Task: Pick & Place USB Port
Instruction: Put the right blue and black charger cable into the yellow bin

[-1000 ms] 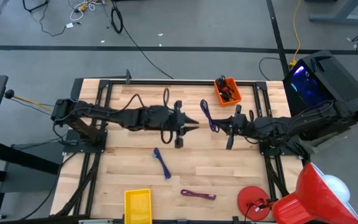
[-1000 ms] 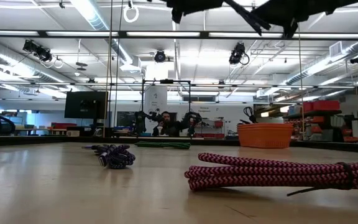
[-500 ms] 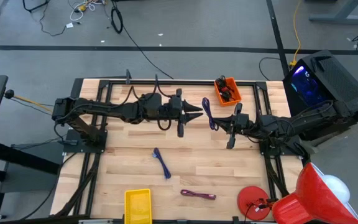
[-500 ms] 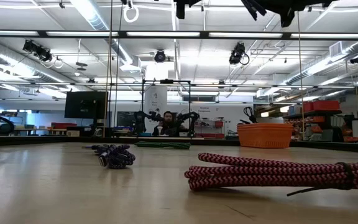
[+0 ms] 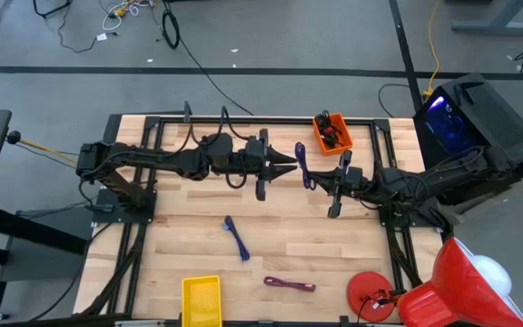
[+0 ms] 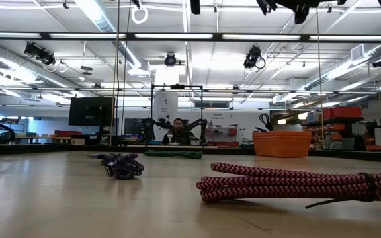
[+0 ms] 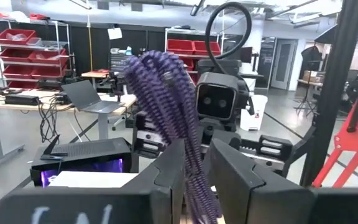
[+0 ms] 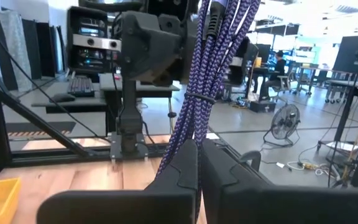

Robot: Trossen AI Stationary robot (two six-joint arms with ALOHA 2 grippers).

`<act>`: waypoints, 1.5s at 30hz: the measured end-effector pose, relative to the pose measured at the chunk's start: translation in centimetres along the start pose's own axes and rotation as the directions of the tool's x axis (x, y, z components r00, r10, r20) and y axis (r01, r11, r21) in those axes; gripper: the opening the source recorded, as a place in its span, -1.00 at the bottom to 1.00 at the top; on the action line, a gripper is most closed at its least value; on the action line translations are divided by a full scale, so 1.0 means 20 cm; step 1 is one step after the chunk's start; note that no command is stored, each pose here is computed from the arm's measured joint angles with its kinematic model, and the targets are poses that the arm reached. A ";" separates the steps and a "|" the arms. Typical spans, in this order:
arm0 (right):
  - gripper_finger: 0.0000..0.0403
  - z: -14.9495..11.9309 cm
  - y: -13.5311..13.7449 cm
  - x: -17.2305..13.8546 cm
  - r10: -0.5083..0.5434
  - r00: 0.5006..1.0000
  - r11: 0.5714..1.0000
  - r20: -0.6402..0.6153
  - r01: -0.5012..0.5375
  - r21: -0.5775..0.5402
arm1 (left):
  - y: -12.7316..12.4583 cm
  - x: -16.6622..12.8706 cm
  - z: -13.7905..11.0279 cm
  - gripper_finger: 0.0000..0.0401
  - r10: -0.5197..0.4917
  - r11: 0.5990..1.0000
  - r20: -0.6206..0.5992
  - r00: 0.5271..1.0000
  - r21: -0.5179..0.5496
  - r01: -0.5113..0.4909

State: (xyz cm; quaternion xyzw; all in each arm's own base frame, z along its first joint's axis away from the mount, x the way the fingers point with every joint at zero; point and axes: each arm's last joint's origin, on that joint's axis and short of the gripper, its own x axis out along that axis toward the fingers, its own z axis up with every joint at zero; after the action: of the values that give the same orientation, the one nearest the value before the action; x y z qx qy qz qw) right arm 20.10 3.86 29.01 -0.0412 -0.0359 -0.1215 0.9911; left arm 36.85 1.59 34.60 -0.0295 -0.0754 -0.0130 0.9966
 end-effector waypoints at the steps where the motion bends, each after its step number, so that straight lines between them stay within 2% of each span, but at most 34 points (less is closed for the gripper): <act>1: -1.00 0.00 0.00 0.00 0.005 1.000 1.000 0.005 -0.005 0.002 | 0.00 0.00 0.00 -0.59 0.001 1.000 0.000 1.000 0.000 -0.001; 22: -1.00 -0.02 0.01 0.08 -0.011 0.999 1.000 0.049 0.012 -0.023 | 0.00 0.00 0.00 -0.59 0.000 1.000 0.000 1.000 0.000 0.000; 33: -1.00 -0.03 0.00 0.11 0.018 0.997 1.000 0.077 -0.019 0.011 | 0.00 0.00 -0.01 -0.59 0.000 1.000 -0.016 1.000 -0.001 0.000; 36: -1.00 -0.02 0.01 0.11 0.062 0.992 0.998 0.106 -0.063 0.004 | 0.00 0.00 -0.02 -0.59 0.003 1.000 -0.043 0.999 -0.004 -0.003; 45: -1.00 -0.04 0.00 0.13 0.012 0.997 1.000 0.080 -0.013 0.001 | -0.01 0.03 -0.06 -0.59 -0.001 1.000 -0.026 1.000 -0.024 0.000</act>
State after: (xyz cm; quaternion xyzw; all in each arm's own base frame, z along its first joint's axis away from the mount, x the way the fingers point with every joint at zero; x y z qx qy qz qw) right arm 22.65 3.21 28.35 -0.0454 -0.0755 -0.1135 0.9896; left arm 37.66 1.36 33.49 -0.0413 -0.0621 -0.0145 0.9971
